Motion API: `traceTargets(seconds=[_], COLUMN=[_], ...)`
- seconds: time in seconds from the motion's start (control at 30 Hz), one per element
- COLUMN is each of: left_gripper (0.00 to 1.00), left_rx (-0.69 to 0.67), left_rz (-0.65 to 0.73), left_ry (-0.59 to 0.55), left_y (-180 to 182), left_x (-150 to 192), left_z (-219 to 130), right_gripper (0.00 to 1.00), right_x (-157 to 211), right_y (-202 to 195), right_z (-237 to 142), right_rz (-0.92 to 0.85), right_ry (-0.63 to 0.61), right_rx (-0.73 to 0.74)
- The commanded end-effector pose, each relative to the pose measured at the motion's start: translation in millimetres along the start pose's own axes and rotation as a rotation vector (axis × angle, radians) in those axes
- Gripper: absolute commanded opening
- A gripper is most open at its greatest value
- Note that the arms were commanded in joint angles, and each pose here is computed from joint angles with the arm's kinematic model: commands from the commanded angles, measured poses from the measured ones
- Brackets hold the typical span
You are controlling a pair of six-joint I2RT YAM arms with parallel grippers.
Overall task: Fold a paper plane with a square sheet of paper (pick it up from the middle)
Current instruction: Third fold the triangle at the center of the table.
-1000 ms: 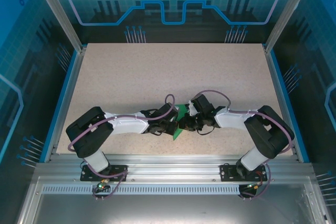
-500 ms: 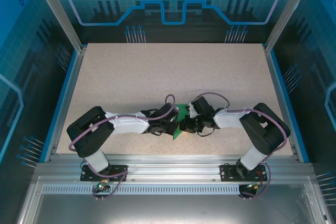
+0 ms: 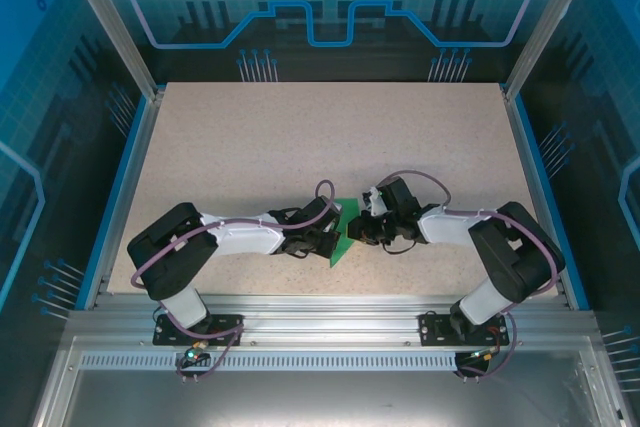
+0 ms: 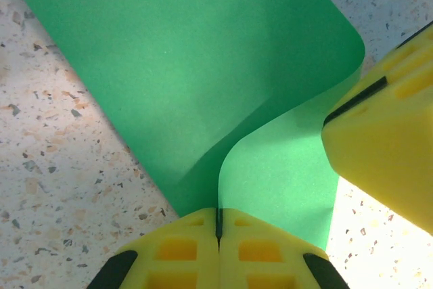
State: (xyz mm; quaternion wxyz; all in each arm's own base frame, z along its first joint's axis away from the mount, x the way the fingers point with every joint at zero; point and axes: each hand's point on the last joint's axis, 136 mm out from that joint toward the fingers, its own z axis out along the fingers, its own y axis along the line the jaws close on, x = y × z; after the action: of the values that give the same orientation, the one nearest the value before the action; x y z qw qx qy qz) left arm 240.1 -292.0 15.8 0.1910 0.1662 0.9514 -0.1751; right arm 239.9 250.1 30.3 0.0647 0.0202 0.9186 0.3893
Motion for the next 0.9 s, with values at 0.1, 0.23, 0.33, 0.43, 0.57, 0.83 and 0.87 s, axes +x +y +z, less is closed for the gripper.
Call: traceTargets(seconds=[0.1,0.23,0.33,0.43,0.57,0.83,0.87], left_gripper=[0.03,0.02,0.02,0.02,0.02,0.02,0.02], left_rx=[-0.012,-0.016,-0.018,-0.022,-0.023,-0.024,-0.026], left_rz=[0.010,0.015,0.014,0.015,0.011,0.008,0.006], left_ry=[0.036,0.041,0.046,0.048,0.051,0.051,0.051], left_y=[3,4,5,6,7,7,7], left_x=[3,5,6,8,9,9,9], left_z=[4,4,4,4,5,5,5], right_gripper=[0.14,0.14,0.14,0.15,0.15,0.16,0.16], right_x=[-1,-6,-11,-19,-28,-41,-43], right_y=[-27,-37,-41,-44,-48,-57,-54], right_z=[7,5,-1,-8,-15,-24,-26], right_rz=[0.026,0.037,0.047,0.058,0.068,0.110,0.107], right_ry=[0.008,0.002,-0.007,-0.026,-0.036,-0.053,-0.055], right_rx=[0.044,0.053,0.059,0.067,0.068,0.053,0.042])
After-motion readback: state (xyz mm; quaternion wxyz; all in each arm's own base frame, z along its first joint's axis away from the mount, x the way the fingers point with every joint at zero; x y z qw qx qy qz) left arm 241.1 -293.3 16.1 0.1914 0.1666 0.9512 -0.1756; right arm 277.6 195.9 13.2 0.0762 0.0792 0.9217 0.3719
